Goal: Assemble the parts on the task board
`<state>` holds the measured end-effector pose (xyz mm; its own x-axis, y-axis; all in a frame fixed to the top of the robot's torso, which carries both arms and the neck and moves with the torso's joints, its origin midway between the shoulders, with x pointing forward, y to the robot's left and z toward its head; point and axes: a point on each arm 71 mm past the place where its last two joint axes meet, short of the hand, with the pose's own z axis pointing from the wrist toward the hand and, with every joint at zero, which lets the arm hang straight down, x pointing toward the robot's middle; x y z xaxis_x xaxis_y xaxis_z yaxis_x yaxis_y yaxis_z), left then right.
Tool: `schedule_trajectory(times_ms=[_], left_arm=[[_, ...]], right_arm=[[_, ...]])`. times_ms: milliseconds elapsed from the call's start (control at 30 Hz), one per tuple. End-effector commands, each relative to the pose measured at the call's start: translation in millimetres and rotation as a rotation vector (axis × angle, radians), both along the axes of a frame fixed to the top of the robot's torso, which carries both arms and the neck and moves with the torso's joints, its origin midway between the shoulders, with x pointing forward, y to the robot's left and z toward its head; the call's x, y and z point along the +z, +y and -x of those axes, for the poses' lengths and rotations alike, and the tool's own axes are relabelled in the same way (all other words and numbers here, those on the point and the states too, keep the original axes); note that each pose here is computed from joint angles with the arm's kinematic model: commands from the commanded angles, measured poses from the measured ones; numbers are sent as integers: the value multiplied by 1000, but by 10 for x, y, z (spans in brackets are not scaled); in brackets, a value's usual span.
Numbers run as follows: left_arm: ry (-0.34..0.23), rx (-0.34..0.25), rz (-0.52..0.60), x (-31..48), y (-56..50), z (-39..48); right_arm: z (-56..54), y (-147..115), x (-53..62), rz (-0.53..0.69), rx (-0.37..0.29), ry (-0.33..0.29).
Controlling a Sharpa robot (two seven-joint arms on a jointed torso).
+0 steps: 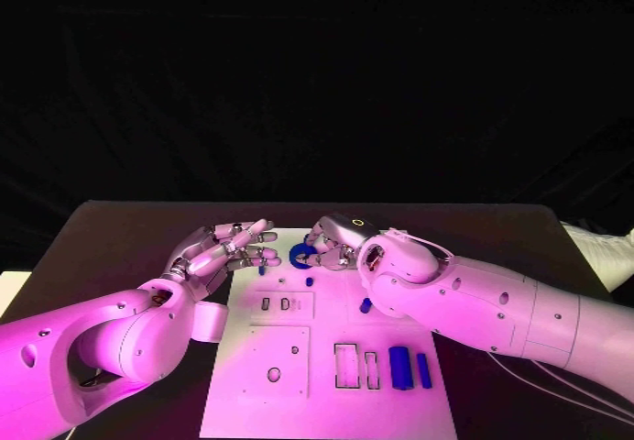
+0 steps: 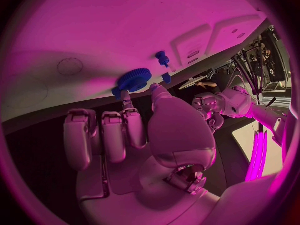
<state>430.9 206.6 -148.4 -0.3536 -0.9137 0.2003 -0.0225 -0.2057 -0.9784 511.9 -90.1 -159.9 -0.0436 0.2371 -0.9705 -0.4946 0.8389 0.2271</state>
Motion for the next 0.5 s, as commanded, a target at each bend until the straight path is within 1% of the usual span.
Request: schedule_trajectory(times_ms=[33,100,167,233,333,400,500], left_arm=[[-9,-15,7,15,-11,8],[-9,-14,7,15,-6,8],[-9,-14,7,15,-3,9],[-9,-14,7,15,-3,10],[-7,-15,9,16,-4,13],[-7,-15,9,17,-2,14],[-7,-13,9,15,5,11]], right_arm=[[29,-28,122,-148,39,-110],[56,-68,157,-214,83,-130],[89,-116,183,-259,117,-122],[125,-192,223,-298,136,-98],[163,-390,267,-324,138,-44],[162,-557,278,-323,126,-6],[143,-874,283,-316,97,46]])
